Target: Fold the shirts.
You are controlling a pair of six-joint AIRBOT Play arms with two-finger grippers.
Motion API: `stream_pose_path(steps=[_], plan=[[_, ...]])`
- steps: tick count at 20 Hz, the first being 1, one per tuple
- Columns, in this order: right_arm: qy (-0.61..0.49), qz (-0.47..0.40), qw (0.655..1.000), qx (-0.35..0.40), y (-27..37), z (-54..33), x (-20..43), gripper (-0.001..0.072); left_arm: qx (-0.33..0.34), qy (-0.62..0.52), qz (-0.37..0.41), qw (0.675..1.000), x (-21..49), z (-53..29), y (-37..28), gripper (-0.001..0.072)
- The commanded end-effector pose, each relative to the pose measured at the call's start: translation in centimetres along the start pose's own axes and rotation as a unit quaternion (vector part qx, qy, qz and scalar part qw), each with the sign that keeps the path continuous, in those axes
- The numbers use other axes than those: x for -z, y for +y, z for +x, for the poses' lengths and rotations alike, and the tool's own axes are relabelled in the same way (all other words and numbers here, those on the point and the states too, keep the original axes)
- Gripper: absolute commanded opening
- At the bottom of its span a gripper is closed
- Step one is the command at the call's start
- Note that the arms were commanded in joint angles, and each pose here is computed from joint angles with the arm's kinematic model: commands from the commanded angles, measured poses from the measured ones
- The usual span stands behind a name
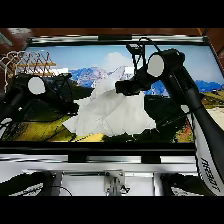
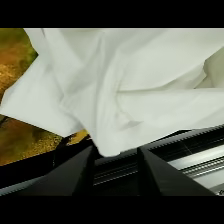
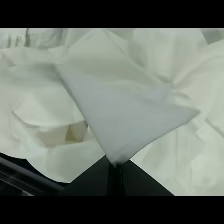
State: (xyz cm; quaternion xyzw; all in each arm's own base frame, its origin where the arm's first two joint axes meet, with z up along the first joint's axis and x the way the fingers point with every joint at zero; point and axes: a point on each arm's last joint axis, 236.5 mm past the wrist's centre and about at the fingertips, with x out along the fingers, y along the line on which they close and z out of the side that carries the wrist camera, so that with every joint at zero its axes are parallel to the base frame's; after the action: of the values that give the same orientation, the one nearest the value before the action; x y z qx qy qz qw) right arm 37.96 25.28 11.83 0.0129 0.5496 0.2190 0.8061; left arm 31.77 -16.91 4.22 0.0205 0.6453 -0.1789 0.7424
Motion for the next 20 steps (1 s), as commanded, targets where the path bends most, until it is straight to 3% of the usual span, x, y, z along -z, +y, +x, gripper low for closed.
stream_pose_path(steps=[1, 3, 4, 8, 11, 12, 13, 15, 16, 20], plan=[[-0.03, 0.01, 0.999, -0.011, 0.4, 0.7, -1.6, 0.0073, 0.003, 0.02, 0.012, 1.0, 0.2, 1.8, 0.0, 0.0401], [-0.033, 0.012, 0.999, -0.013, 0.5, 0.7, -1.8, 0.0072, 0.0, 0.03, 0.018, 0.999, 0.8, 2.5, 0.2, 0.0446], [-0.033, 0.012, 0.999, -0.013, 0.5, 0.7, -1.8, 0.0073, 0.0, 0.037, 0.02, 0.999, 1.2, 2.8, 0.2, 0.0508], [-0.033, 0.012, 0.999, -0.013, 0.5, 0.7, -1.8, 0.0073, -0.036, 0.075, 0.025, 0.996, 4.3, 6.3, 1.2, 0.0522], [-0.033, 0.011, 0.999, -0.013, 0.5, 0.7, -1.8, 0.0073, -0.032, 0.03, 0.008, 0.999, 3.4, 9.1, 1.0, 0.0516], [-0.033, 0.011, 0.999, -0.013, 0.5, 0.6, -1.8, 0.0073, -0.029, 0.018, -0.001, 0.999, 2.9, 9.5, 0.7, 0.0418], [-0.033, 0.011, 0.999, -0.013, 0.5, 0.6, -1.8, 0.0073, -0.026, 0.01, -0.005, 1.0, 2.5, 9.7, 0.6, 0.0241], [-0.033, 0.01, 0.999, -0.013, 0.5, 0.6, -1.8, 0.0073, -0.026, 0.001, 0.001, 1.0, 1.9, 10.1, 0.8, 0.0157], [-0.033, 0.009, 0.999, -0.013, 0.5, 0.6, -1.8, 0.0073, -0.026, 0.006, 0.012, 1.0, 2.0, 10.2, 0.9, 0.0065], [-0.034, -0.026, 0.999, -0.012, 0.5, 0.6, -1.8, 0.0072, -0.03, 0.042, 0.079, 0.996, 2.8, 5.9, 1.1, 0.0056]])
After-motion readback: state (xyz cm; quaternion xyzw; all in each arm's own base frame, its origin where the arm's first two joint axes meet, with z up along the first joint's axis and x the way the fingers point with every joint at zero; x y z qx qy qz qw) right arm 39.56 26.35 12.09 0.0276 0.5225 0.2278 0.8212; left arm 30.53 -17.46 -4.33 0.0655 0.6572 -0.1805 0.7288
